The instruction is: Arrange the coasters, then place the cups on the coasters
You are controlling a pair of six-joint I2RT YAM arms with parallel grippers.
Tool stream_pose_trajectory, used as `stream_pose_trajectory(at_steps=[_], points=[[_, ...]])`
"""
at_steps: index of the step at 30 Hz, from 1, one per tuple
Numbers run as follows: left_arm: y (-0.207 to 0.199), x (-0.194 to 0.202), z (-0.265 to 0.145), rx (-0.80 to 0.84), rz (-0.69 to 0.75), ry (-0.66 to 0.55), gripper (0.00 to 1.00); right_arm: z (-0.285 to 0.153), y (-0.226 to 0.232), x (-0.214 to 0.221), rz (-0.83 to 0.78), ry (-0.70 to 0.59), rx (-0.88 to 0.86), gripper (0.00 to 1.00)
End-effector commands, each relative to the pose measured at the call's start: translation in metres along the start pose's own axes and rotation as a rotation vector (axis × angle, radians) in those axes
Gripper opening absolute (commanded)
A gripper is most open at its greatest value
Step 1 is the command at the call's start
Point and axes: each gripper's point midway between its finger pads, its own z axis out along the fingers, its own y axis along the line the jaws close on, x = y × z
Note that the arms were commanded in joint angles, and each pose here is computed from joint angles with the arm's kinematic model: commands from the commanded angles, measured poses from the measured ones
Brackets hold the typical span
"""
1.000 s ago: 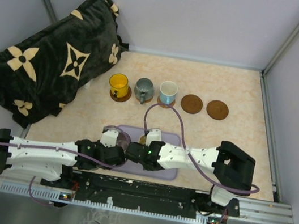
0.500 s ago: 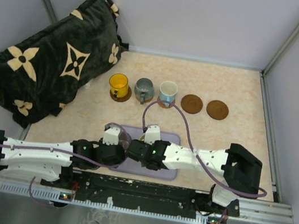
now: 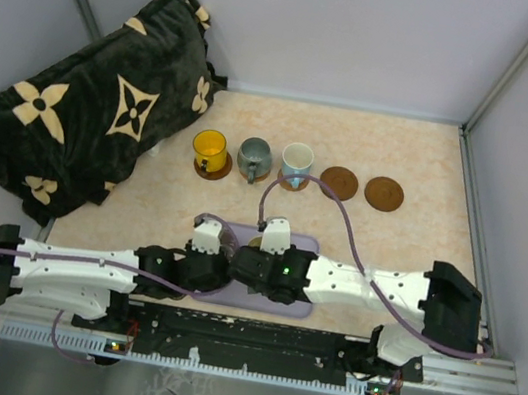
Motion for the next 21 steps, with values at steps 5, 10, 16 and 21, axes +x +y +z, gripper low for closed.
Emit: stream_pose_trajectory(at_steps=[5, 10, 16, 21], points=[[-0.015, -0.028, 0.001, -0.021, -0.025, -0.1, 0.34, -0.026, -0.014, -0.016, 0.115, -0.089, -0.047, 0.57], [-0.014, -0.024, 0.002, -0.02, -0.012, -0.084, 0.17, -0.027, -0.014, -0.017, 0.121, -0.094, -0.051, 0.57], [-0.013, -0.031, -0.004, -0.038, 0.017, -0.101, 0.06, -0.037, -0.018, -0.032, 0.139, -0.148, -0.041, 0.57], [-0.013, -0.048, -0.012, -0.056, 0.035, -0.146, 0.04, -0.054, -0.041, -0.052, 0.197, -0.23, 0.014, 0.57]])
